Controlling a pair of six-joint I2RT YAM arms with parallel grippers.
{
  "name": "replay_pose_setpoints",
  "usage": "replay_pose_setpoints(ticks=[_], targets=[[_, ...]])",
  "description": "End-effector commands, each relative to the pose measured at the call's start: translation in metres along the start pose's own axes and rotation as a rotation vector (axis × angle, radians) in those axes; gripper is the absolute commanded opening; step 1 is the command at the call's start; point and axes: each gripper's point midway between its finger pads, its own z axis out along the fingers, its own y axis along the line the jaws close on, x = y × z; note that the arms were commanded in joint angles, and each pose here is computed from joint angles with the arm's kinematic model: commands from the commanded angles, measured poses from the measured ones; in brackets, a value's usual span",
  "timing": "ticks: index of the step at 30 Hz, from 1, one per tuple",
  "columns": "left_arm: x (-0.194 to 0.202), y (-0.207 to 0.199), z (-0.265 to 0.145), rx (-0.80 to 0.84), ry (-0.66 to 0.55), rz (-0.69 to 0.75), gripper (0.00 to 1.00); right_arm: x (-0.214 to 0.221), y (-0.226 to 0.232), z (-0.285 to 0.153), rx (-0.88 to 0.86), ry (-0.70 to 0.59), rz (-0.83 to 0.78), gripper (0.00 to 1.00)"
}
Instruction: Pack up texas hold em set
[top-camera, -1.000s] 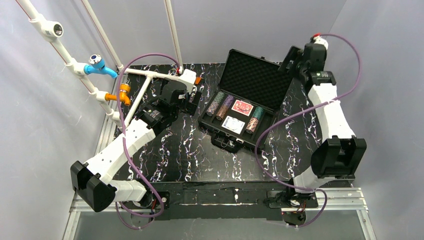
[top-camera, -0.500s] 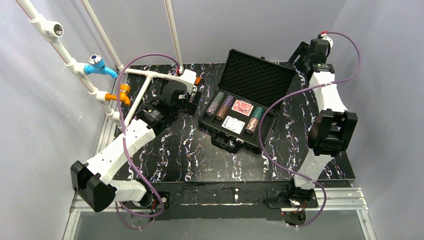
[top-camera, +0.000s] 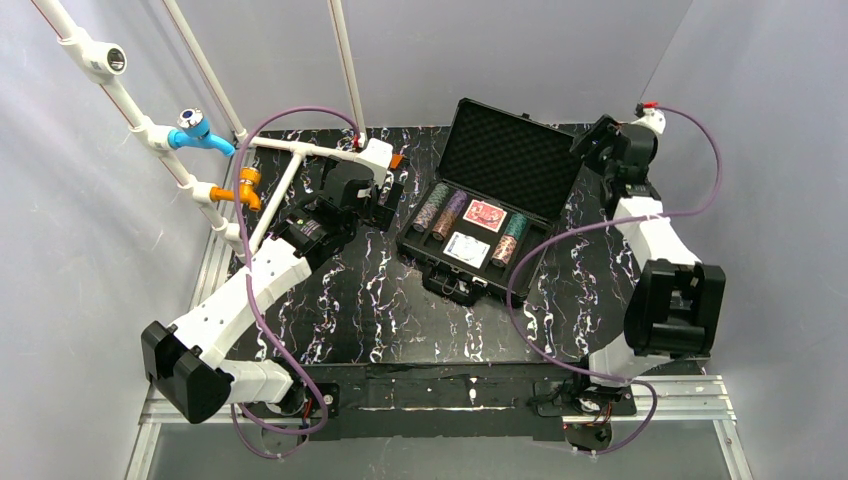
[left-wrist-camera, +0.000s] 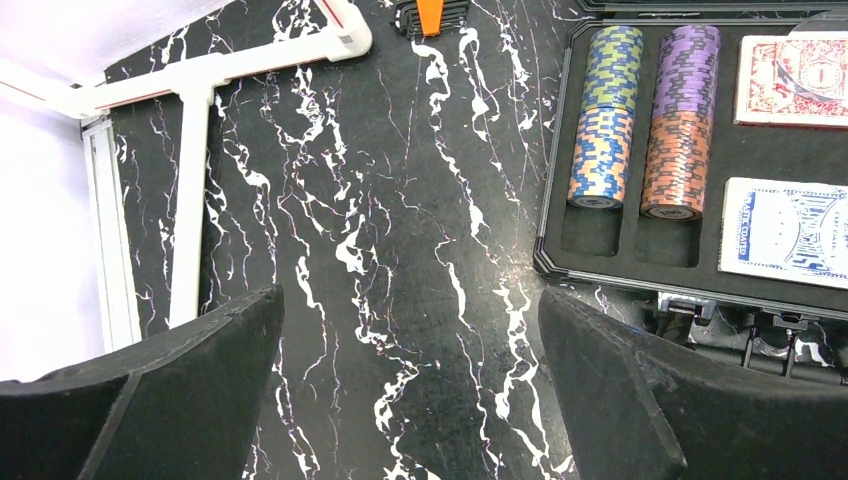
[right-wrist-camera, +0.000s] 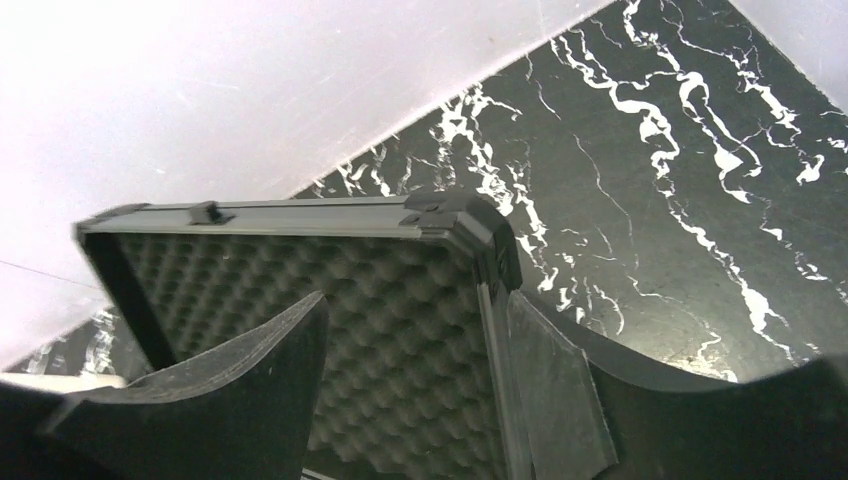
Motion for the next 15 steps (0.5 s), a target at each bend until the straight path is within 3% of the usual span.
replay_pose_setpoints(ticks=[1,10,15], targets=[[0.0,0.001,0.0,-0.01,-0.002,0.004,0.98,-0.049,0.023,-0.025,-0.126,-0.268,0.089,0.7],[0.003,0.0,0.003,-0.012,0.009,0.011,0.98,-0.039,-0.011,-0.014,-0.171,-0.275,0.304,0.44],[0.003,-0.001,0.004,-0.008,0.012,0.011,0.98,-0.044,-0.034,-0.007,-0.196,-0.305,0.401,0.35]])
